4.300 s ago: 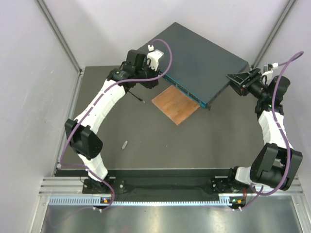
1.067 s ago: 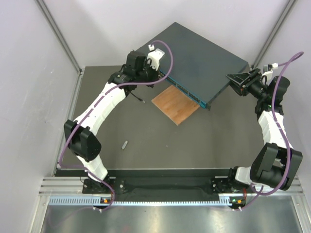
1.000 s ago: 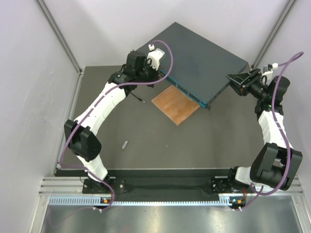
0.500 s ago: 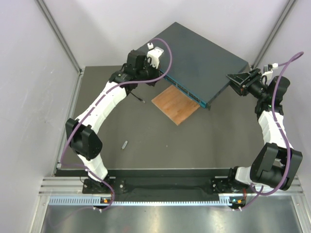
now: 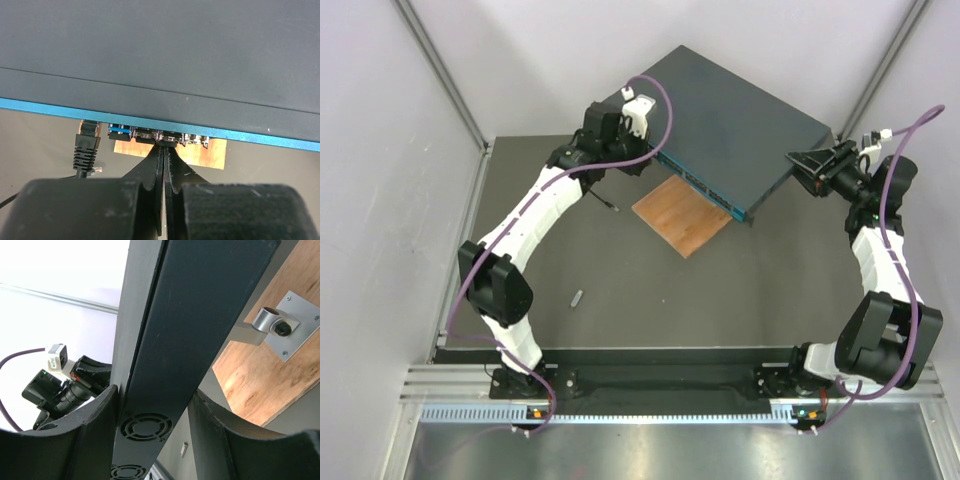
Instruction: Insert the plug into the switch port
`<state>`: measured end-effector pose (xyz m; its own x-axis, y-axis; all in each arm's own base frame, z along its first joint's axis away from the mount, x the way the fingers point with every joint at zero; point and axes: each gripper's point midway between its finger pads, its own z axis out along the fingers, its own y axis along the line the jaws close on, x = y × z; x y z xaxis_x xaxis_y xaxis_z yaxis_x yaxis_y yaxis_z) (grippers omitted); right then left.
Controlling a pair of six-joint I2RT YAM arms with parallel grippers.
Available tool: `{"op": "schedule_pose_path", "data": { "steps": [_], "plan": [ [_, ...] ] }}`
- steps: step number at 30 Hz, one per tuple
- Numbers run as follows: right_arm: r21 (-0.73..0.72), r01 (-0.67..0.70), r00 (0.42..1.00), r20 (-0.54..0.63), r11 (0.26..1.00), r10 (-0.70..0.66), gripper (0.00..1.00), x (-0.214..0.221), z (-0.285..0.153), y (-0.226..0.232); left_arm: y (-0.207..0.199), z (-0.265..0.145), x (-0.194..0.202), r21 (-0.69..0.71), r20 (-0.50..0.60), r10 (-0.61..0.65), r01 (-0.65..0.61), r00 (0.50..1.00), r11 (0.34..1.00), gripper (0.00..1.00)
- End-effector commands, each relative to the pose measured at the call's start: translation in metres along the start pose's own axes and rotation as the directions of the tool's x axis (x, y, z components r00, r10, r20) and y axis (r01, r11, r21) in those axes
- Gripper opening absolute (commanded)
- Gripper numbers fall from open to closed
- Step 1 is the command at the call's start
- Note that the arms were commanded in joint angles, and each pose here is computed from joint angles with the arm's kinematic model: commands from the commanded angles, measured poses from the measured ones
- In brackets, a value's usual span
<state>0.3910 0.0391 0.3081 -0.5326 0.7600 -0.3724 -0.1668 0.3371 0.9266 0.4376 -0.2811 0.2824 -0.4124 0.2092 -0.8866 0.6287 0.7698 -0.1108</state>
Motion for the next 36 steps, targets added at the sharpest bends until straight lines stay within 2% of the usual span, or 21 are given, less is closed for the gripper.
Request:
{"op": "schedule_pose_path", "data": {
  "steps": [1, 4, 5, 7, 8, 10, 11, 12, 13, 15, 16, 17, 18, 20, 21, 22, 24, 27, 33, 36],
  "plan": [
    [-0.021, 0.073, 0.997, -0.028, 0.997, -0.074, 0.0, 0.0, 0.009, 0.003, -0.012, 0.019, -0.092, 0.024, 0.341, 0.051, -0.063, 0.939, 0.998, 0.0],
    [-0.026, 0.076, 0.997, -0.032, 0.997, -0.076, 0.0, 0.0, 0.009, 0.005, -0.015, 0.016, -0.079, 0.04, 0.29, 0.062, -0.077, 0.955, 0.996, 0.0],
    [-0.027, 0.081, 0.996, -0.03, 0.996, -0.082, 0.0, -0.001, 0.009, 0.006, -0.019, 0.006, -0.079, 0.058, 0.289, 0.071, -0.091, 0.955, 0.994, 0.03],
    [-0.03, 0.085, 0.996, -0.031, 0.996, -0.086, 0.0, -0.001, 0.008, 0.008, -0.021, 0.002, -0.051, 0.073, 0.216, 0.092, -0.11, 0.972, 0.991, 0.06],
    [-0.031, 0.087, 0.996, -0.031, 0.996, -0.088, 0.0, -0.002, 0.007, 0.01, -0.024, -0.014, -0.052, 0.073, 0.223, 0.098, -0.117, 0.97, 0.99, 0.08],
    [-0.033, 0.1, 0.994, -0.029, 0.994, -0.101, 0.04, -0.004, 0.006, 0.013, -0.025, -0.022, -0.019, 0.097, 0.147, 0.098, -0.113, 0.984, 0.989, 0.14],
    [-0.027, 0.101, 0.994, -0.024, 0.994, -0.102, 0.06, -0.007, 0.004, 0.011, -0.026, -0.038, -0.02, 0.092, 0.154, 0.1, -0.115, 0.983, 0.989, 0.16],
    [-0.027, 0.104, 0.994, -0.022, 0.994, -0.105, 0.12, -0.008, 0.004, 0.012, -0.028, -0.044, -0.011, 0.104, 0.137, 0.1, -0.114, 0.986, 0.988, 0.22],
    [-0.027, 0.107, 0.994, -0.022, 0.994, -0.108, 0.18, -0.008, 0.003, 0.012, -0.025, -0.048, 0.015, 0.106, 0.063, 0.095, -0.102, 0.993, 0.989, 0.24],
    [-0.024, 0.111, 0.993, -0.024, 0.994, -0.112, 0.31, -0.01, 0.001, 0.012, -0.023, -0.069, 0.027, 0.091, 0.035, 0.104, -0.107, 0.994, 0.99, 0.34],
    [-0.025, 0.116, 0.993, -0.025, 0.993, -0.116, 0.35, -0.009, 0.0, 0.013, -0.019, -0.075, 0.05, 0.099, -0.031, 0.094, -0.091, 0.995, 0.991, 0.35],
    [-0.017, 0.114, 0.993, -0.028, 0.993, -0.114, 0.41, -0.009, -0.001, 0.011, -0.02, -0.088, 0.056, 0.097, -0.045, 0.101, -0.096, 0.994, 0.991, 0.37],
    [-0.016, 0.119, 0.992, -0.029, 0.993, -0.119, 0.52, -0.008, -0.002, 0.012, -0.017, -0.094, 0.065, 0.098, -0.069, 0.125, -0.118, 0.99, 0.988, 0.47],
    [-0.001, 0.125, 0.991, -0.043, 0.992, -0.125, 0.63, -0.004, -0.005, 0.009, -0.019, -0.114, 0.096, 0.131, -0.16, 0.147, -0.127, 0.976, 0.983, 0.5],
    [0.001, 0.136, 0.99, -0.045, 0.991, -0.135, 0.73, -0.002, -0.007, 0.01, -0.017, -0.12, 0.106, 0.143, -0.182, 0.191, -0.167, 0.964, 0.976, 0.54],
    [0.006, 0.139, 0.989, -0.047, 0.99, -0.139, 0.77, -0.001, -0.009, 0.01, -0.017, -0.125, 0.125, 0.156, -0.229, 0.204, -0.171, 0.952, 0.973, 0.58],
    [0.023, 0.157, 0.986, -0.057, 0.987, -0.155, 0.9, 0.003, -0.014, 0.009, -0.017, -0.144, 0.15, 0.182, -0.302, 0.256, -0.208, 0.918, 0.961, 0.6],
    [0.054, 0.182, 0.981, -0.075, 0.982, -0.178, 1.0, 0.009, -0.022, 0.005, -0.008, -0.162, 0.195, 0.189, -0.434, 0.294, -0.232, 0.852, 0.954, 0.64],
    [0.114, 0.271, 0.96, -0.099, 0.956, -0.261, 1.0, 0.015, -0.039, 0.002, 0.017, -0.175, 0.273, 0.153, -0.655, 0.287, -0.249, 0.699, 0.956, 0.62],
    [0.135, 0.333, 0.942, -0.082, 0.933, -0.325, 1.0, 0.012, -0.047, 0.007, 0.022, -0.168, 0.286, 0.117, -0.713, 0.231, -0.213, 0.662, 0.97, 0.58]
  ]
}}
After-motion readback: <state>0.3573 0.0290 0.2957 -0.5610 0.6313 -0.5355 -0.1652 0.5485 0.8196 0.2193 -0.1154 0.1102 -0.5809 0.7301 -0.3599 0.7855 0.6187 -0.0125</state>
